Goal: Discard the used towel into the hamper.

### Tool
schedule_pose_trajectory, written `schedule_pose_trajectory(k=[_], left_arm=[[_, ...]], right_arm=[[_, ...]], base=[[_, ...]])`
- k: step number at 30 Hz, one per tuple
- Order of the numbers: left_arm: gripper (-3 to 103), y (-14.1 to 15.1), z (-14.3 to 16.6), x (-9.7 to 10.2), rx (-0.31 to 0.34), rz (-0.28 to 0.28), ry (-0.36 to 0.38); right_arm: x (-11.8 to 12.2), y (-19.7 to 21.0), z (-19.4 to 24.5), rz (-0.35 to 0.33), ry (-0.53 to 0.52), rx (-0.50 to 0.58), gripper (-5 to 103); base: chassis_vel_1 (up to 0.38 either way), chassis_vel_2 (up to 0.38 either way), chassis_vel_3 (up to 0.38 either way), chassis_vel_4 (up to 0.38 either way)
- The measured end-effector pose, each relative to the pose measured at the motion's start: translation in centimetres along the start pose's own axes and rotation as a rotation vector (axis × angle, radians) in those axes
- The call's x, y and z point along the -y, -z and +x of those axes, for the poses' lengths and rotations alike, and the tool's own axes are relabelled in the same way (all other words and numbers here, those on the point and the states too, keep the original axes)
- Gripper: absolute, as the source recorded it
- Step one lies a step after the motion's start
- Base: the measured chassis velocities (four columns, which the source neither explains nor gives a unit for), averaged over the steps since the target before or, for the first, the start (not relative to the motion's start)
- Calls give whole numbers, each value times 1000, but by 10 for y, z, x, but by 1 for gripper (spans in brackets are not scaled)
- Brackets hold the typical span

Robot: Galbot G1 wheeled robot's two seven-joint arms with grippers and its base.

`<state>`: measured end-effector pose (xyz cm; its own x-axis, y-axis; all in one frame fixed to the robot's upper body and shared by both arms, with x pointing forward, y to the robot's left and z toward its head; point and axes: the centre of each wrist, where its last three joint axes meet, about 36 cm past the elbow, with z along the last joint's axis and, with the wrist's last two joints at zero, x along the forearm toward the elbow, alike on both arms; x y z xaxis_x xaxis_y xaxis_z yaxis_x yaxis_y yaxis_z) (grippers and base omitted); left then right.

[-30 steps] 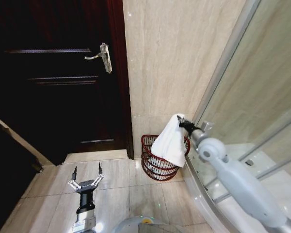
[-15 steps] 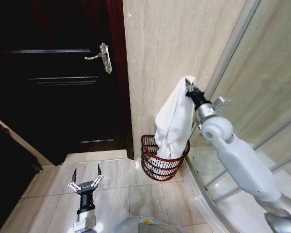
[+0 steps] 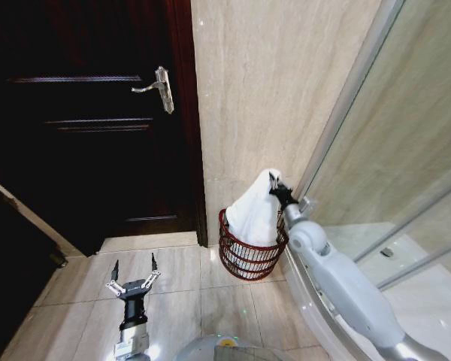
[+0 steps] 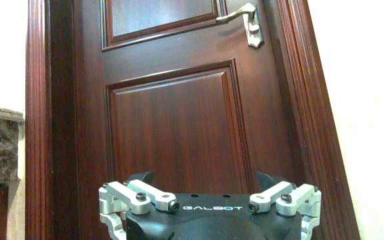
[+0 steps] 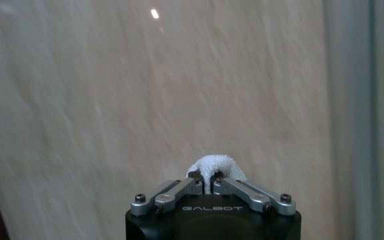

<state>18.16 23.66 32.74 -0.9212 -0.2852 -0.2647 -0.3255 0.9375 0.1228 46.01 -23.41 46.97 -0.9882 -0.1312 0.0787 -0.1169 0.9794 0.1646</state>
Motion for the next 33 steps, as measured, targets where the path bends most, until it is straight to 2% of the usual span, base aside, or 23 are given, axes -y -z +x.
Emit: schedule_pose_trajectory(k=[2,5,7,9,10,14,19,27,33], left_arm=[[100,-1,-1,0,0,1,2],[100,0,-2,-1,1,6,9],[100,1,-3,-1,2,8,10],[100,2,-5,-2,1,14,12],[100,2,-5,-2,1,14,12],[100,1,-5,-3,-10,13,12],[100,1,-1,-4,-36,5,11],[100,-1,-5,-3,-46,18,28],[100,-12,-3,-3,-62,19,30]], right_arm=[[5,-7,6,7,-33,-62,3],[10,6,22,-12,-60,-203,3],[12,12,26,-15,-58,-236,3],[15,39,36,-26,-56,-341,3],[15,39,36,-26,-56,-341,3],[20,97,49,-81,-19,-527,3],[26,116,53,-92,47,-604,3],[34,94,22,-105,38,-682,3],[22,87,7,-102,57,-704,3]], base=[[0,0,0,0],[0,0,0,0],[0,0,0,0],[0,0,0,0],[0,0,0,0],[0,0,0,0],[0,0,0,0],[0,0,0,0],[0,0,0,0]])
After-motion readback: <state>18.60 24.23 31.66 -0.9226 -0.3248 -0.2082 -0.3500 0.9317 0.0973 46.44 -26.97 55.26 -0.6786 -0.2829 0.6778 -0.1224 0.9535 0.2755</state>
